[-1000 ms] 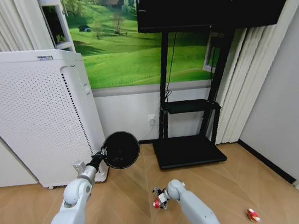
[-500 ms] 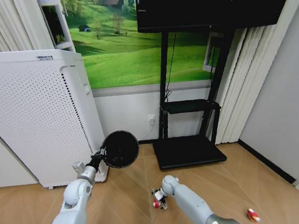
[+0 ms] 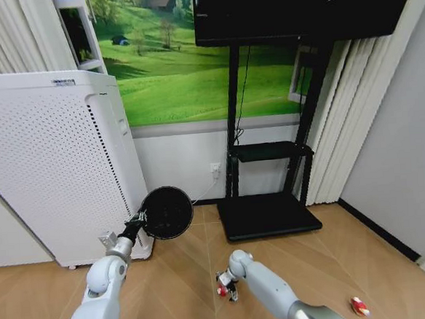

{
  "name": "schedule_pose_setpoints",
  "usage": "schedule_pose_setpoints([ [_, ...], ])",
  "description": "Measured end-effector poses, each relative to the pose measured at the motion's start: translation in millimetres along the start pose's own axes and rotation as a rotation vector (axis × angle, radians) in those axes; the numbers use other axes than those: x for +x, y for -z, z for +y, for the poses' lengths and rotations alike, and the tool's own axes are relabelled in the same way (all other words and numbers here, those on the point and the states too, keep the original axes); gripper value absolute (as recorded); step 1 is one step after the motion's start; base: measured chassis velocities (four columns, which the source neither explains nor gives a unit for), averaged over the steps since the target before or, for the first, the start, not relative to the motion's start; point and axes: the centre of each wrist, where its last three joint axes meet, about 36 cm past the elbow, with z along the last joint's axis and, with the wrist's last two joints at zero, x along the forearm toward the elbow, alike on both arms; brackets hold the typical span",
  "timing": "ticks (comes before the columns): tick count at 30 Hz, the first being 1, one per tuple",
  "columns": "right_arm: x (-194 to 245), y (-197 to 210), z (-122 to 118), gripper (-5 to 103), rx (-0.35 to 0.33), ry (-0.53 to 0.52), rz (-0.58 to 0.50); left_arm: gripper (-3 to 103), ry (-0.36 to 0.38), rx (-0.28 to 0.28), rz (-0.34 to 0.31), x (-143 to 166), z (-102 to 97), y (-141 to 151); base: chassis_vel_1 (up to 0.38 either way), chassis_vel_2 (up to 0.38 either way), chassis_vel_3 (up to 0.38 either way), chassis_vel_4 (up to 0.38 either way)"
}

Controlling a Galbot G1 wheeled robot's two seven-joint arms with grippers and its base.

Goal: Pick up the trash bin and place the garbage on the floor into it.

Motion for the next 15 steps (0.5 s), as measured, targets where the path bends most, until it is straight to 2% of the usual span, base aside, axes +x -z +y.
schedule_pose_setpoints([
  [2, -4.1, 4.0, -3.0, 91, -0.004, 0.0, -0.004, 7, -0.003, 0.005, 0.0, 0.0, -2.1, -1.6, 0.0, 0.0, 0.0, 0.0],
  [3, -4.1, 4.0, -3.0, 91, -0.004, 0.0, -0.004, 7, -0.003, 0.005, 0.0, 0.0, -2.1, -1.6, 0.0, 0.0, 0.0, 0.0],
  [5, -6.7, 7.1, -4.0, 80, -0.008, -0.003, -0.007, 7, -0.006, 0.003, -0.003, 0.3, -3.0, -0.7, 0.0, 0.0, 0.0, 0.0],
  [6, -6.7, 7.1, -4.0, 80, -0.008, -0.003, -0.007, 7, -0.006, 0.003, -0.003, 0.3, -3.0, -0.7, 0.0, 0.0, 0.0, 0.0],
  [9, -9.7, 8.9, -3.4, 65, -0.01, -0.016, -0.008, 7, -0.006, -0.004, -0.005, 0.6, -1.3, 1.6, 0.0, 0.0, 0.0, 0.0],
  [11, -9.9, 9.3, -3.5, 65, -0.01, -0.018, -0.009, 7, -0.005, -0.004, -0.006, 0.6, -0.9, 2.0, 0.0, 0.0, 0.0, 0.0],
  [12, -10.4, 9.6, -3.3, 54, -0.01, -0.021, -0.009, 7, -0.005, -0.004, -0.007, 0.7, -0.4, 2.4, 0.0, 0.0, 0.0, 0.0],
  [13, -10.4, 9.6, -3.3, 54, -0.01, -0.021, -0.009, 7, -0.005, -0.004, -0.007, 0.7, -0.4, 2.4, 0.0, 0.0, 0.0, 0.0],
  [14, -10.7, 9.5, -3.0, 48, -0.011, -0.022, -0.009, 7, -0.006, -0.003, -0.007, 0.9, -0.8, 2.1, 0.0, 0.0, 0.0, 0.0],
  [15, -10.8, 8.6, -2.7, 37, -0.015, -0.027, -0.01, 7, -0.012, 0.001, -0.004, 1.7, -2.7, 0.7, 0.0, 0.0, 0.0, 0.0],
])
